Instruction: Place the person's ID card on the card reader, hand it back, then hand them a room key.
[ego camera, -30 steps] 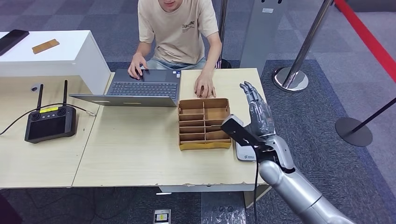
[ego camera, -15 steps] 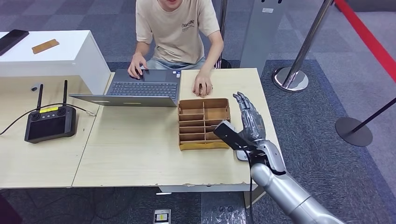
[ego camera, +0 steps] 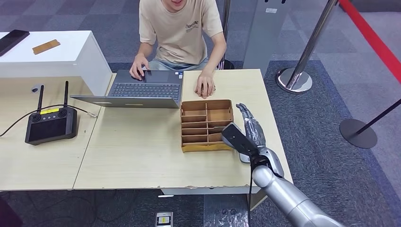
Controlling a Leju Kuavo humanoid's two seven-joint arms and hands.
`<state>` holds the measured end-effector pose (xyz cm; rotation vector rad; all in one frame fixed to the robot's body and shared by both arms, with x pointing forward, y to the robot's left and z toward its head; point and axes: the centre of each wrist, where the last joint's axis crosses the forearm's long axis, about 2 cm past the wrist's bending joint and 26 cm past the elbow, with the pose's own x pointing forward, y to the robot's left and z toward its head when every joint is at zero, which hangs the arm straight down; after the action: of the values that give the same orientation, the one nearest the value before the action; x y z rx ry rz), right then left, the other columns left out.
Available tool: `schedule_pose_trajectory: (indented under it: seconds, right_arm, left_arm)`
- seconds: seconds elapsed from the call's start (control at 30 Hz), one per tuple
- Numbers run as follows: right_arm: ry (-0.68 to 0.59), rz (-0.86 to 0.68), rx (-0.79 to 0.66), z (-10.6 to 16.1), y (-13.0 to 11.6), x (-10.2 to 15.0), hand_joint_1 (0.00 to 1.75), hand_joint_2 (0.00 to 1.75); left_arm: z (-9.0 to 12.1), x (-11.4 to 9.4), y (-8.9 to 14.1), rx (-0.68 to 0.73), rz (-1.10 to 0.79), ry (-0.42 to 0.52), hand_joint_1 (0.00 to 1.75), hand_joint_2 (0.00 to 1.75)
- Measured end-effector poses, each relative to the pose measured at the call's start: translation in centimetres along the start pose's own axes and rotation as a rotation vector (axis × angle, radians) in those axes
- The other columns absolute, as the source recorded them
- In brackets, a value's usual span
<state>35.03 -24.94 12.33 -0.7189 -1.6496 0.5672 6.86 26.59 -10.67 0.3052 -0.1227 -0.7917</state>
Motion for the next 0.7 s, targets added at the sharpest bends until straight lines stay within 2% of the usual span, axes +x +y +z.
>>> schedule_pose_trajectory:
  seconds: [0.7]
  right_arm:
    - [0.056,0.045,-0.033,0.5,1.0,-1.6,0.00,1.75]
  left_arm:
    - [0.0,0.0,0.0,-0.004,-0.002,0.005,0.00,0.00]
